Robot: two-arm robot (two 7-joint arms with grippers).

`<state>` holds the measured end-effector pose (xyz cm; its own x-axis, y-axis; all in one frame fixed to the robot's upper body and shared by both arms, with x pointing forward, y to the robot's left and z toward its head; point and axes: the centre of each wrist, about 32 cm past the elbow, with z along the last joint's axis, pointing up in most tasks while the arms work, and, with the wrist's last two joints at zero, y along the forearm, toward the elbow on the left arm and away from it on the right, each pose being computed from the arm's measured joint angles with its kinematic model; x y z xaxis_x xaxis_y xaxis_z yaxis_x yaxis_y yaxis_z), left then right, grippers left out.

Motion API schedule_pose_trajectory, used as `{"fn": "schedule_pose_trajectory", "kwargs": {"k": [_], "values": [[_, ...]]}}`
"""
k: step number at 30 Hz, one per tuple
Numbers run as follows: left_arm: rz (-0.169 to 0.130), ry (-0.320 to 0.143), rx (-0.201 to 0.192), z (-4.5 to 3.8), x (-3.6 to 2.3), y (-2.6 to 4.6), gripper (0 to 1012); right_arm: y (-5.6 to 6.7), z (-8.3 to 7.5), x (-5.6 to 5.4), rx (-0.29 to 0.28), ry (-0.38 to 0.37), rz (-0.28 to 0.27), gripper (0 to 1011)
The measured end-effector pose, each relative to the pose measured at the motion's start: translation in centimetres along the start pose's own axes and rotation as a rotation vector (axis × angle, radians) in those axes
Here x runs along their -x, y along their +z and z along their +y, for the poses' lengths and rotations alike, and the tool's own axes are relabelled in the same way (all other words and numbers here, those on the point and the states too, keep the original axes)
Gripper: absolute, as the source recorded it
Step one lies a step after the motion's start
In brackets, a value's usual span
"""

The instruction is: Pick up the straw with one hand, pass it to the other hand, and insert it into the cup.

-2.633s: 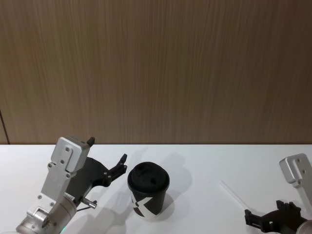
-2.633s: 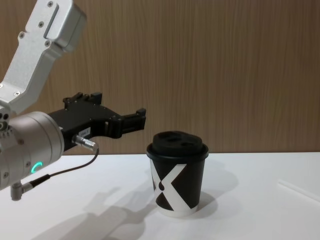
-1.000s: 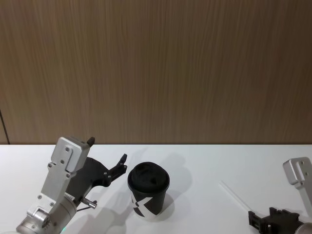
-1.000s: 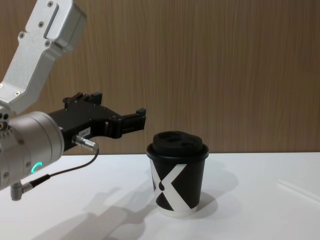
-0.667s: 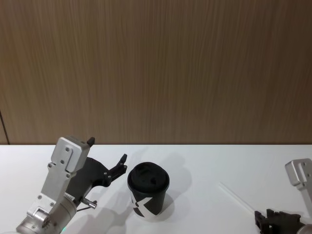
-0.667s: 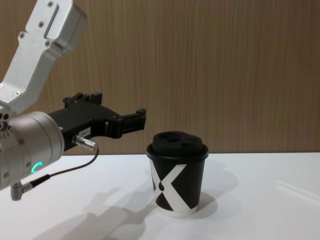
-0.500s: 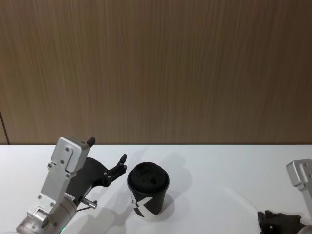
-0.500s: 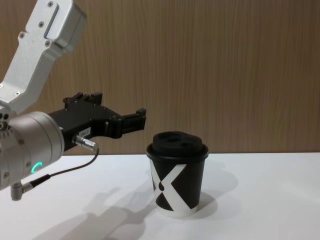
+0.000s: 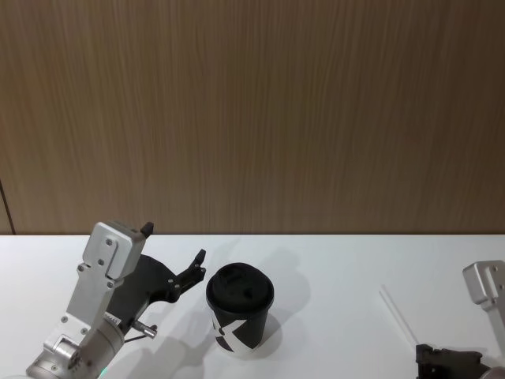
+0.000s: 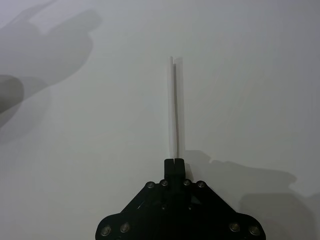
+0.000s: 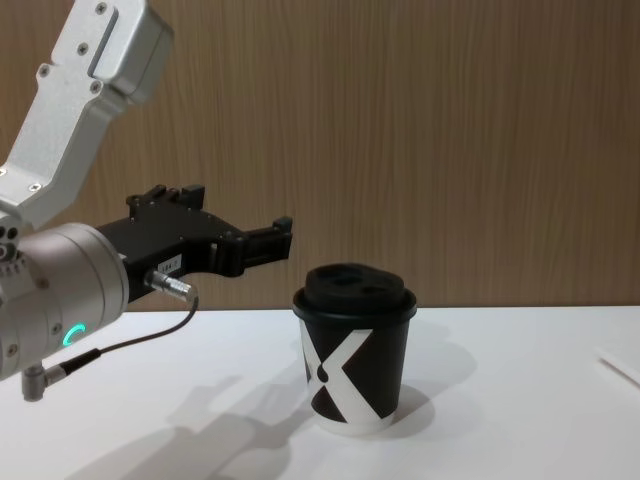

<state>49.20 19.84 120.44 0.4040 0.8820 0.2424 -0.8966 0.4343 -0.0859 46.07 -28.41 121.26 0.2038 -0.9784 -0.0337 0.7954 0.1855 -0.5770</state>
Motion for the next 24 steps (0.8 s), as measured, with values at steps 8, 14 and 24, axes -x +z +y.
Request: {"fn": "schedule_pose_trajectory", "kwargs": {"k": [8,14,24], "values": [[0.000,0.000,0.000,0.00,0.00,0.00,1003,-0.11,-0.02,0.18,-0.006,0.015,0.012,0],[0.000,0.000,0.000,0.00,0.00,0.00,1003,-0.14,-0.20,0.46,-0.047,0.032,0.012,0],[0.000,0.000,0.000,0.00,0.00,0.00,1003,0.24,-0.89,0.84,-0.174,0.076,0.008,0]]}}
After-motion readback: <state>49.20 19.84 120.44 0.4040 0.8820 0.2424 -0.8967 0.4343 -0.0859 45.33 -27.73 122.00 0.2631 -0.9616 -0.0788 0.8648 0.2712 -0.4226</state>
